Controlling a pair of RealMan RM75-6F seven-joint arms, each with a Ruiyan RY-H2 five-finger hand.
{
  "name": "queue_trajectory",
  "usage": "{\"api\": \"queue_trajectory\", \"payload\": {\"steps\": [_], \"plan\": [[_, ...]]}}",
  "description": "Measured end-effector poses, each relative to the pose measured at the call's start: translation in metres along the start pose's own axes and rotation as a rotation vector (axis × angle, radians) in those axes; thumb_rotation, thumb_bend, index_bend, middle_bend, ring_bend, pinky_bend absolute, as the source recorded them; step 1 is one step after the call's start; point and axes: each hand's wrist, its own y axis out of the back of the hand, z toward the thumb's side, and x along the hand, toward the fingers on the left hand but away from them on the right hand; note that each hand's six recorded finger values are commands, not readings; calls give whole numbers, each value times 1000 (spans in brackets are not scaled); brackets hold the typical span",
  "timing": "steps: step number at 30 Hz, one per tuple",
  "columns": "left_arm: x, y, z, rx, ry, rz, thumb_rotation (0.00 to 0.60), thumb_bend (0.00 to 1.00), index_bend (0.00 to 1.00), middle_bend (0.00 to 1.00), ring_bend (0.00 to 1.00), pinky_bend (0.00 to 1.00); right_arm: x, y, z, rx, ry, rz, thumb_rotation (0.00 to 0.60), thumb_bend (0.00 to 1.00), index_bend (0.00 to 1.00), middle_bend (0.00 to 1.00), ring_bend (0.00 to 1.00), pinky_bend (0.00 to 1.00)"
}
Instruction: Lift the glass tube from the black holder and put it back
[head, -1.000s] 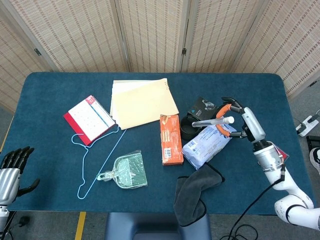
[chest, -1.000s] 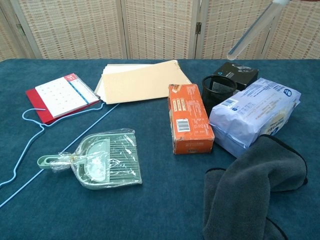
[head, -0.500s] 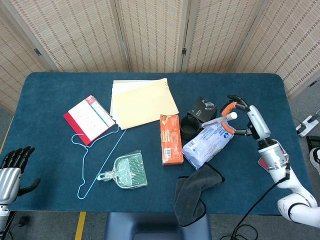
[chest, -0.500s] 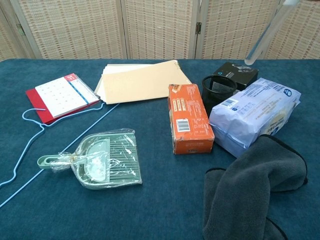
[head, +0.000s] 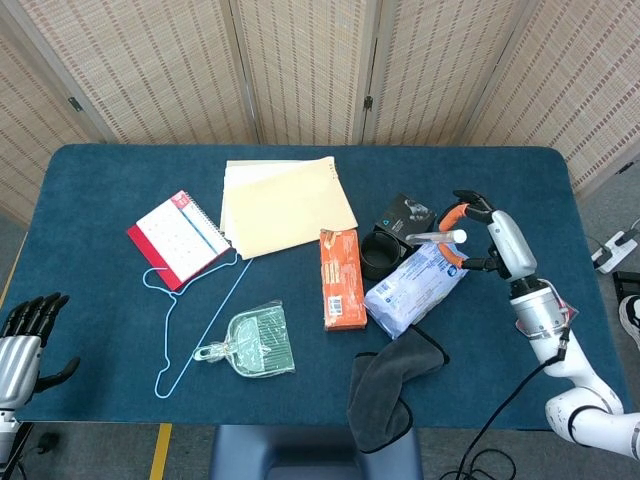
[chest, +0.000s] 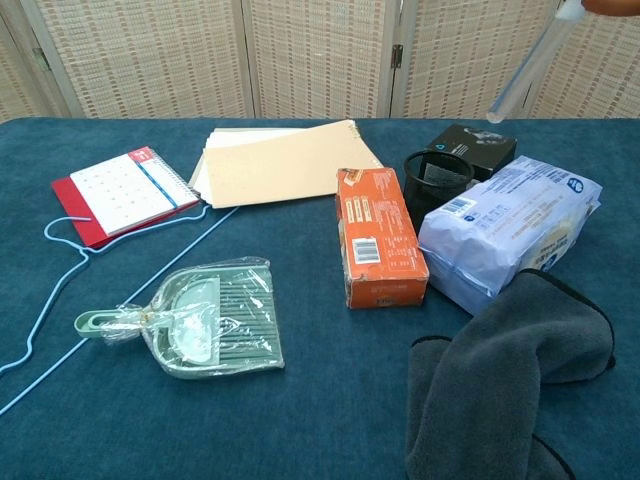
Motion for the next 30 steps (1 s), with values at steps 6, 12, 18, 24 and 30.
{"api": "queue_trajectory", "payload": {"steps": [6,12,18,24,30], "plan": [[0,-1,1,0,-2,-4,600,285,126,117,94,110,1,-3,0,-312,-28,58,600,478,647,414,143,159],[1,0,2,3,-6,-1,600,285,126,117,94,110,1,2,-5,-335,-38,51,600,478,647,415,143,159],[1,0,3,4,-6,-2,600,284,126,117,93,110,-1,9,-9,-30,-16,-4,600,478,646,419,144,159],[1,0,3,3,-7,-1,600,285,126,117,93,110,1,13,-10,271,-5,-70,600,477,646,426,151,159],[1,1,3,2,-8,2,600,285,126,117,94,110,3,10,-10,216,-17,-67,600,478,647,426,154,159]]}}
